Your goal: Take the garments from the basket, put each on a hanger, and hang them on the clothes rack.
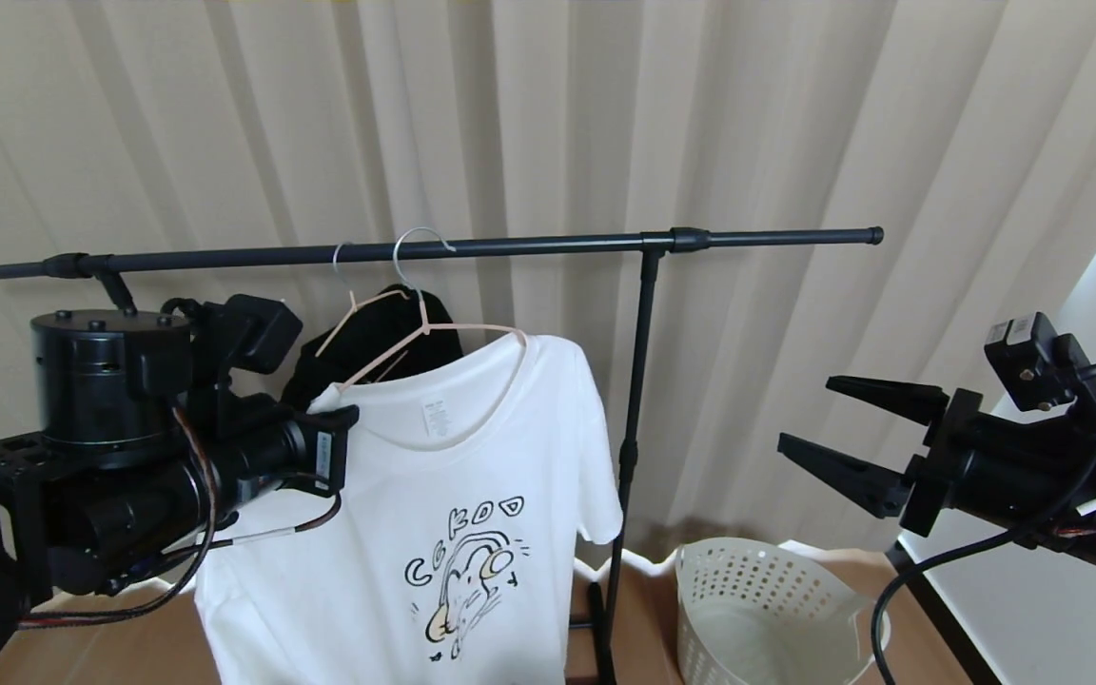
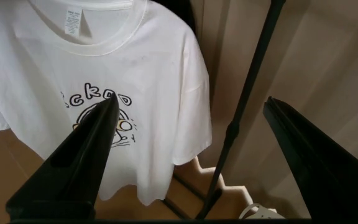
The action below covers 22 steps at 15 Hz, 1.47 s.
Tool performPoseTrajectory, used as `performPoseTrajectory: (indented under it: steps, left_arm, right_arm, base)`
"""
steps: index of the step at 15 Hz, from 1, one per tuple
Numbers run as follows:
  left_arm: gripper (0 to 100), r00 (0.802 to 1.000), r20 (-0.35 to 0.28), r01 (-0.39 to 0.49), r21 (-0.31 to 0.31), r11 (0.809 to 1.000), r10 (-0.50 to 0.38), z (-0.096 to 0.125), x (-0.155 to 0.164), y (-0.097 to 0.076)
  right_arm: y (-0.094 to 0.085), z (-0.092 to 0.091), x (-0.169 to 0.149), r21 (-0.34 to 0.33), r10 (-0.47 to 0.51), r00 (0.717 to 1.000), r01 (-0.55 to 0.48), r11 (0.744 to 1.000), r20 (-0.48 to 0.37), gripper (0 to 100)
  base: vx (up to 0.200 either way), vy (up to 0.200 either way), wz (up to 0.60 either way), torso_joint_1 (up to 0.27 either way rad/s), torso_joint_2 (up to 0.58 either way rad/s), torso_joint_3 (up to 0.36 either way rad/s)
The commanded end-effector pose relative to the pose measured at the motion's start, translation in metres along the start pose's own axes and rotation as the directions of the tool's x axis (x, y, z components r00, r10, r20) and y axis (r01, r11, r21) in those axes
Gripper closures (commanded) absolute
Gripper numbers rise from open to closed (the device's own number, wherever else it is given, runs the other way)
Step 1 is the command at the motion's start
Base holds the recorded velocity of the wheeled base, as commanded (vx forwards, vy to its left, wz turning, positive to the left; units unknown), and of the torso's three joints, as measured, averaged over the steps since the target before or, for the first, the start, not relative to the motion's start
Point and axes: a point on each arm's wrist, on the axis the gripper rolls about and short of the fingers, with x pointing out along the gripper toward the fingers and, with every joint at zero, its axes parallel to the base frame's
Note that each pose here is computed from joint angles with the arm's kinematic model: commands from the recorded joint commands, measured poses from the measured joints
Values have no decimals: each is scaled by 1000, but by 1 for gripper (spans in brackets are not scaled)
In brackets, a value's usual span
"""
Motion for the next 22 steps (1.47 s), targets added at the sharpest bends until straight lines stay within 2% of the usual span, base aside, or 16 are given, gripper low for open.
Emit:
performPoseTrajectory:
  steps: [1,5,7,11,16,21,22]
  left_arm:
    - [100,1000,-16,-9,-4,1000,9,-1,13,-3]
    - [100,999,-30,-37,-34,999,36,0,27,-7]
    - [100,999,21,-33,-55,998,34,6,35,-8]
    - [100,997,14,-77,-56,995,78,7,60,-9]
    - [100,969,0,-245,-56,968,245,8,91,-11]
    - [100,964,4,-264,-62,962,265,11,106,-13]
    - [100,957,3,-289,-61,955,290,11,111,-13]
  right_arm:
    - [0,0,0,0,1,1000,-1,1000,-1,0]
    - [0,1,0,-4,0,1000,0,1000,5,0]
    - [0,1,0,-6,-1,1000,1,1000,8,0]
    - [0,1,0,-5,-3,1000,3,1000,7,0]
    - [1,4,-3,-15,-13,1000,13,1000,18,0]
    - [1,4,-3,-15,-13,1000,13,1000,18,0]
    - [1,3,-3,-13,-14,1000,14,1000,14,0]
  base:
    - [0,0,0,0,0,0]
    - [0,0,0,0,0,0]
    - [0,0,0,0,0,0]
    - [0,0,0,0,0,0]
    - [0,0,0,0,0,0]
    - [0,0,0,0,0,0]
    - [0,0,0,0,0,0]
